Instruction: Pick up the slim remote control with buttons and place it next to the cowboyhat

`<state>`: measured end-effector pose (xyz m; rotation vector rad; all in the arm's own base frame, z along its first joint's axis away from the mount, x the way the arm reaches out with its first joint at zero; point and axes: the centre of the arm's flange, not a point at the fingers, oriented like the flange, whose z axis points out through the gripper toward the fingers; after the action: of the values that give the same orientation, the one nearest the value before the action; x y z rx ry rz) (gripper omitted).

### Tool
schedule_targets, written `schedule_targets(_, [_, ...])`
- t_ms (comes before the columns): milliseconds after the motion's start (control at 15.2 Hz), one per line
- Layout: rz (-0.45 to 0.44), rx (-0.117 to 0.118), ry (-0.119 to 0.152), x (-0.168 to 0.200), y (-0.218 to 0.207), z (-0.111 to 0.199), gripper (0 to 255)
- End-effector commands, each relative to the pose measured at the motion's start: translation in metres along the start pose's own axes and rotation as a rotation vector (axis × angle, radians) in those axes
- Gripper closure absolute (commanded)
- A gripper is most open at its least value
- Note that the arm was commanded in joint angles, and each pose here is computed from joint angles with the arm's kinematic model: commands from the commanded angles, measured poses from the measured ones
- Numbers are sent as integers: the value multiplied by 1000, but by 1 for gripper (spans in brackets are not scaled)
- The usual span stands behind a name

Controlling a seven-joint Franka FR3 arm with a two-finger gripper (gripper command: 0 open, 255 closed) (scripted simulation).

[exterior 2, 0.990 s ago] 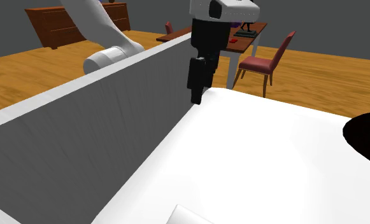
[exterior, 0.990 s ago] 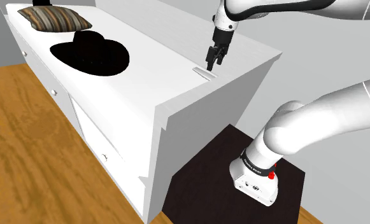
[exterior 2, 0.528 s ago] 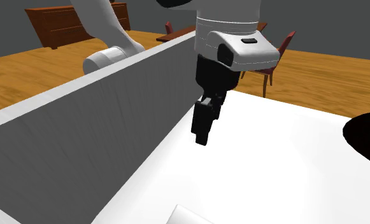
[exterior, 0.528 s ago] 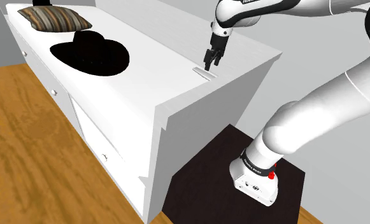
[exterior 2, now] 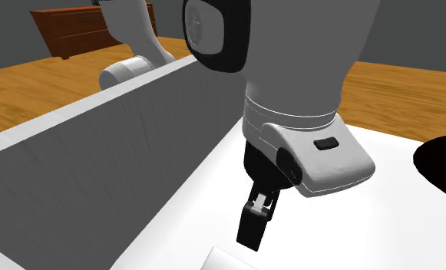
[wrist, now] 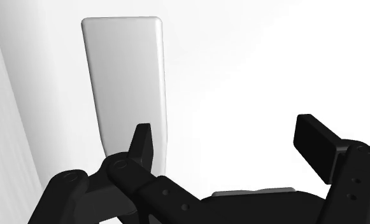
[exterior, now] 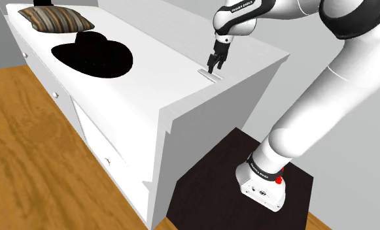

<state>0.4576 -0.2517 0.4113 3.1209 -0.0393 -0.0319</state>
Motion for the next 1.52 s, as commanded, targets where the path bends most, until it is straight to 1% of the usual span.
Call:
schedule_targets(0, [9, 3, 4, 12, 22, 12, 0])
schedule_targets(330, [32, 13, 12, 40, 74, 43, 0])
schedule_targets(396, [33, 13, 12, 42, 76, 45, 0])
schedule_targets(858, [33, 13, 12, 42, 75, 85, 0])
schedule_targets(1386, [33, 13, 12, 42, 75, 85, 0])
schedule_targets(1452, [33, 13, 12, 42, 75, 85, 255])
